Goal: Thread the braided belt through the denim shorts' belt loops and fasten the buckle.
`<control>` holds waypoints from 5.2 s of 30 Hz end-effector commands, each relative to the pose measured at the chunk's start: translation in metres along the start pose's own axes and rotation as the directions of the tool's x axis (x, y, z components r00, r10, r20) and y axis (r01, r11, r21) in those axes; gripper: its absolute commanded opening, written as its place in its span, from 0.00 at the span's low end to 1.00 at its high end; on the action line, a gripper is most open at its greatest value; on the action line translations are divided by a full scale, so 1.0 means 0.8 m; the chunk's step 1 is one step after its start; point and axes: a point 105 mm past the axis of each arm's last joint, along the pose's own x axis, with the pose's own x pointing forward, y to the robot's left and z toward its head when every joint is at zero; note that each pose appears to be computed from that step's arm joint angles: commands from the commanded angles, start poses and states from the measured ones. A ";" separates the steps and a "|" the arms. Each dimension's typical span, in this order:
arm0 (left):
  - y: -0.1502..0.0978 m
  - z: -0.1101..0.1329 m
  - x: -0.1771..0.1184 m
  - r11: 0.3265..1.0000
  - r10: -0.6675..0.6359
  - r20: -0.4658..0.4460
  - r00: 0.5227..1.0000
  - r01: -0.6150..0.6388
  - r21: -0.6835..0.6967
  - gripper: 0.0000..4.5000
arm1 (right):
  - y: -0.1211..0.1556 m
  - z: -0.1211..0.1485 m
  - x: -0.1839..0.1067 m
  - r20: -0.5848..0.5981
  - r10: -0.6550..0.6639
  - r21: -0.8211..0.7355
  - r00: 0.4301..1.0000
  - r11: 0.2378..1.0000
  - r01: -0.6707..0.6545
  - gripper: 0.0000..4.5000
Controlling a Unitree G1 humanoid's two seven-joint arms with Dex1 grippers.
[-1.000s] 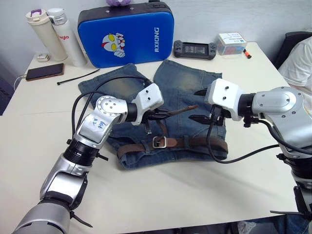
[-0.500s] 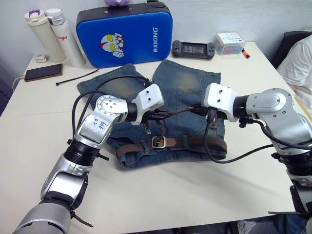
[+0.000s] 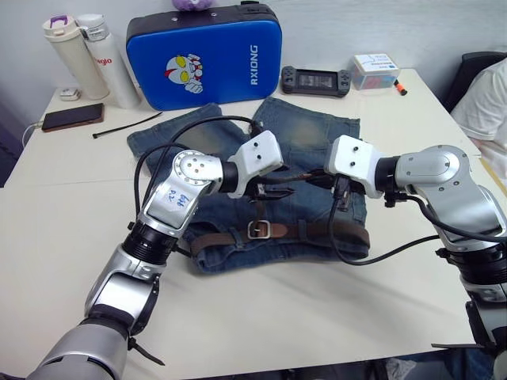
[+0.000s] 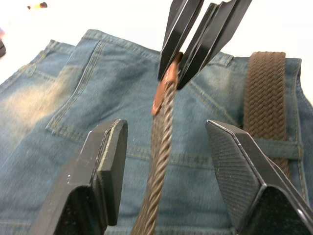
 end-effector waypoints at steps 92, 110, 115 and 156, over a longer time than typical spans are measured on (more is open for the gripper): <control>0.016 -0.059 -0.101 0.879 -0.118 -0.349 0.930 0.261 0.399 0.00 | 0.094 -0.014 0.064 0.070 -0.111 -0.053 0.991 0.992 0.115 0.02; 0.007 -0.069 -0.094 0.835 -0.162 -0.403 0.901 0.343 0.431 0.00 | 0.085 -0.006 0.064 0.077 -0.125 -0.098 0.989 0.986 0.133 0.02; 0.014 -0.063 -0.094 0.841 -0.161 -0.383 0.910 0.329 0.428 0.00 | 0.083 -0.005 0.064 0.077 -0.127 -0.111 0.989 0.985 0.135 0.02; -0.064 -0.027 0.021 0.890 -0.273 -0.232 0.934 0.336 0.307 0.00 | 0.098 0.021 0.068 0.139 -0.054 -0.086 0.989 0.994 0.067 0.02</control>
